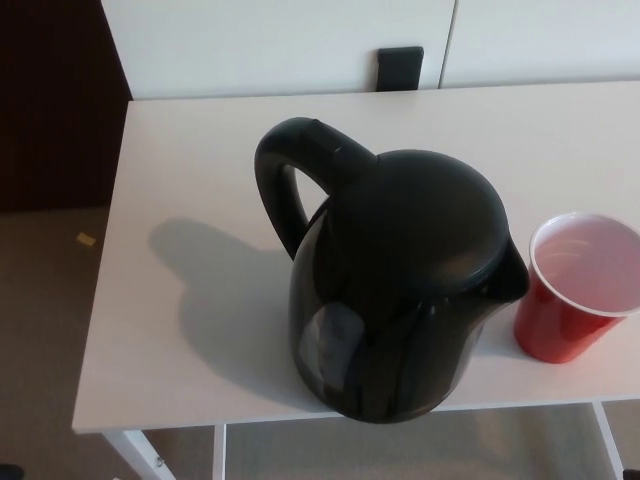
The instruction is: The robot walk towards a table in front and uses its left hand to pick up the pot from the base and pour water to the cup on the right hand side
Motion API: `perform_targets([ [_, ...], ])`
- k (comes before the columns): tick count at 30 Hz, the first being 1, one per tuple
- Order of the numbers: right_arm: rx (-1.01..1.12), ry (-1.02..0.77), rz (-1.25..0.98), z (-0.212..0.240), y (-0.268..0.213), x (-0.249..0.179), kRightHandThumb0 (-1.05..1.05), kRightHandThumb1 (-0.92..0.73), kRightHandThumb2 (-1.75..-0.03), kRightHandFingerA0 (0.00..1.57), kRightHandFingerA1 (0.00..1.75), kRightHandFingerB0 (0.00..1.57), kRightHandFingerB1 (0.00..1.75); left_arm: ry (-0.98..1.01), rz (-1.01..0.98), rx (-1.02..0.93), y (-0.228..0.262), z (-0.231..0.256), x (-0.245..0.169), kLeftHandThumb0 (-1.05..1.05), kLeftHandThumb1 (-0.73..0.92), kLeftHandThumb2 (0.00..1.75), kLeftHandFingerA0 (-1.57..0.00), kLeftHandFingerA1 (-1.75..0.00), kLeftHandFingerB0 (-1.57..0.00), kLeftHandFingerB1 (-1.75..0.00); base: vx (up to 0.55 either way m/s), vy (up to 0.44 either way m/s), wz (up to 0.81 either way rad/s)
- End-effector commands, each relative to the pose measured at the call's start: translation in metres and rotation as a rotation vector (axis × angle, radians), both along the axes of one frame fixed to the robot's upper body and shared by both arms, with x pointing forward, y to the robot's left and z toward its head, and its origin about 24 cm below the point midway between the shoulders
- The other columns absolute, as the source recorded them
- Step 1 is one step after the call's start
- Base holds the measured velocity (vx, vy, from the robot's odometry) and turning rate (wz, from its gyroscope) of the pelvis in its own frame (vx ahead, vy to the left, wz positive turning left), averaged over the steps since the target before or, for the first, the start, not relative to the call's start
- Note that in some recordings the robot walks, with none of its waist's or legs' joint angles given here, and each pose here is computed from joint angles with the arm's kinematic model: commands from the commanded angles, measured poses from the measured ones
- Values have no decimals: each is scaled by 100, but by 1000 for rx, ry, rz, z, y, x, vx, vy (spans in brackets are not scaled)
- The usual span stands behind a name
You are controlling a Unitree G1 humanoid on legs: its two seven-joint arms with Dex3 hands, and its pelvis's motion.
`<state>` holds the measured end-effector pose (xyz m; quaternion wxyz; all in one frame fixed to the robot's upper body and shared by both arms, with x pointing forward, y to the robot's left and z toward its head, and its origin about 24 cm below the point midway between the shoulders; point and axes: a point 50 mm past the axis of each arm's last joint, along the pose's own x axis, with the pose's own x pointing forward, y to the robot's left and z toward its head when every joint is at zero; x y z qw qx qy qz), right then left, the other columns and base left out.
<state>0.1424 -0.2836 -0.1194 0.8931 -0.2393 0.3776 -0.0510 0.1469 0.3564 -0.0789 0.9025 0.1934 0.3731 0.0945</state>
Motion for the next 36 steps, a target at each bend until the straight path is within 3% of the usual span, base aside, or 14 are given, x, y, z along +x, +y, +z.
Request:
perform_targets([
  [1,-6,17,-23,-1,-6,-8,-57,-72,-62,33,52,15,34,-173,214,-30,28,25,9,-22,34,52,-36,-53,-33,-45,0,0,0],
  [4,-20,26,-13,-1,-6,-9,-57,-72,-62,33,52,15,34,-219,230,-6,39,39,14,-22,34,52,-36,-53,-33,-45,0,0,0],
  [6,0,-5,-54,4,-12,1,-58,-52,-89,25,58,9,46,-541,179,50,74,126,55,-40,29,50,-28,-51,-24,-43,0,0,0],
  [10,1,-4,-56,4,-12,1,-58,-52,-89,25,58,9,46,-541,178,42,73,127,55,-40,29,50,-28,-51,-24,-43,-5,0,2],
  [13,26,-7,-82,2,-9,-1,-41,-47,-98,28,62,3,48,-898,-76,120,60,244,92,-58,17,54,-16,-69,-18,-60,0,0,0],
  [14,19,-5,-79,2,-9,0,-50,-69,-60,30,50,16,34,-947,-147,140,48,261,98,-21,-9,71,-28,-65,-26,-62,0,0,0],
  [15,11,-4,-74,2,-9,1,-50,-69,-60,30,50,16,34,-1007,-238,165,32,283,104,-21,-9,71,-28,-65,-26,-62,0,0,0],
  [18,12,1,-76,2,-8,-1,-50,-69,-60,31,53,16,34,-1043,-334,174,10,297,108,-22,-6,72,-24,-61,-23,-59,0,0,0],
  [19,19,0,-81,1,-9,-1,-50,-69,-60,31,56,16,35,-1064,-403,180,-7,303,111,-73,30,51,-34,-47,-34,-39,0,0,0],
  [27,21,-10,-81,3,-9,2,-57,-52,-88,27,60,10,46,-1060,-612,146,-66,300,121,-61,36,53,-27,-34,-26,-30,0,0,0],
  [28,16,-8,-82,3,-11,0,-51,-69,-60,31,54,16,34,-1019,-673,153,-93,286,128,-28,19,81,-6,-51,-6,-49,0,0,0],
  [32,11,-8,-84,3,-13,-2,-51,-69,-60,32,53,16,33,-983,-715,167,-114,276,132,-57,43,54,-21,-31,-18,-28,0,0,0],
  [33,17,-10,-92,3,-13,-3,-51,-68,-60,31,54,16,34,-957,-730,152,-123,269,135,-30,27,85,0,-48,0,-47,0,0,0],
  [36,33,-27,-111,5,-15,-2,-53,-68,-60,30,57,16,35,-910,-764,136,-140,256,140,-31,26,85,0,-48,0,-47,0,0,0],
])
